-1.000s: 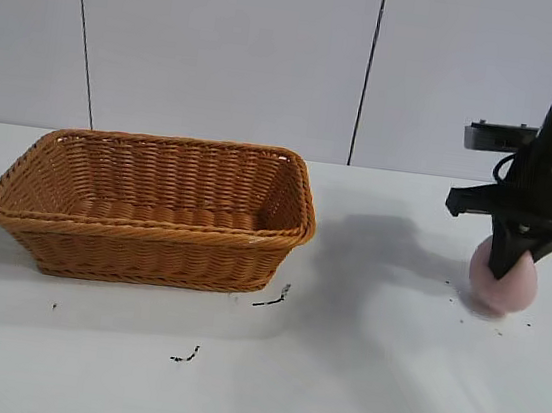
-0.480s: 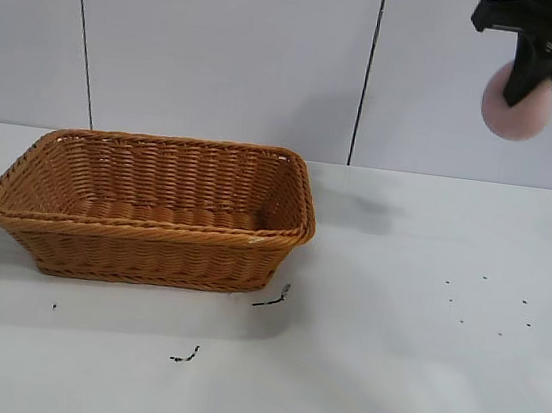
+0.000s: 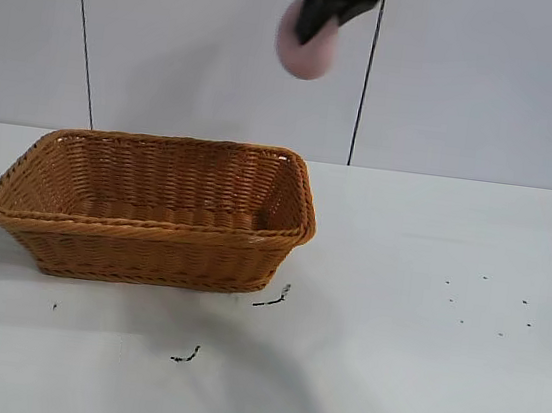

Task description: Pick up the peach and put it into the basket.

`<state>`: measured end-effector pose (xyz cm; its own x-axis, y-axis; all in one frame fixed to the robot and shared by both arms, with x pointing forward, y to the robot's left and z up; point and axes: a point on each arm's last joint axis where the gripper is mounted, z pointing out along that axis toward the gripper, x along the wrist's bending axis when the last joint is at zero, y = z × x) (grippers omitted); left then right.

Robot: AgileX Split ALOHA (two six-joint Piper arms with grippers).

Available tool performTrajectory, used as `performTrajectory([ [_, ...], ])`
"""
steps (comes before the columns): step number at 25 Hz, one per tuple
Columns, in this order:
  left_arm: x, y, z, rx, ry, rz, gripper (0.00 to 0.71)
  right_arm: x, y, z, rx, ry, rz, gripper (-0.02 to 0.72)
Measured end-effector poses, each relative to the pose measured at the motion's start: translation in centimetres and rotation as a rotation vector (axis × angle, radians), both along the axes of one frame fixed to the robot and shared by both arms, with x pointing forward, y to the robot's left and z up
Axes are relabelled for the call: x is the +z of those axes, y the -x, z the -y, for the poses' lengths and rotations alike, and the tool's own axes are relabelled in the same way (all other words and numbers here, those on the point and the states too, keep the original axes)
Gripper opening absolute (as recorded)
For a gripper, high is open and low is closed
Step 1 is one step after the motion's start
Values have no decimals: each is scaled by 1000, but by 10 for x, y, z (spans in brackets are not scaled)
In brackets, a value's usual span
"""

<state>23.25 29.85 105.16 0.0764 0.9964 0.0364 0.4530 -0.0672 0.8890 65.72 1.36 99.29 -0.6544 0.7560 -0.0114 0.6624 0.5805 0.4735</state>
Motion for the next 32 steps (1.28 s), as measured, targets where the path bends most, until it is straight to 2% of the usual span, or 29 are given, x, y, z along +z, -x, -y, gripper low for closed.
performTrajectory([
  [5, 0, 0, 0, 0, 0, 0, 692, -52, -5, -8, 29, 62, -54, 41],
  [7, 0, 0, 0, 0, 0, 0, 692, -62, -5, -8, 29, 76, -65, 113],
  [8, 0, 0, 0, 0, 0, 0, 692, -64, -6, -8, 29, 78, -67, 188],
  [11, 0, 0, 0, 0, 0, 0, 692, -63, -6, -8, 30, 77, -61, 515],
  [12, 0, 0, 0, 0, 0, 0, 692, -61, -6, -8, 30, 75, -56, 589],
  [14, 0, 0, 0, 0, 0, 0, 692, -53, -6, -8, 30, 67, -44, 653],
  [19, 0, 0, 0, 0, 0, 0, 692, -5, -3, -6, 30, 44, -5, 689],
  [25, 0, 0, 0, 0, 0, 0, 692, 61, -16, 25, -59, -44, 97, 689],
  [29, 0, 0, 0, 0, 0, 0, 692, 70, -44, 83, -184, -35, 107, 689],
  [32, 0, 0, 0, 0, 0, 0, 692, 68, -66, 139, -301, -4, 84, 689],
])
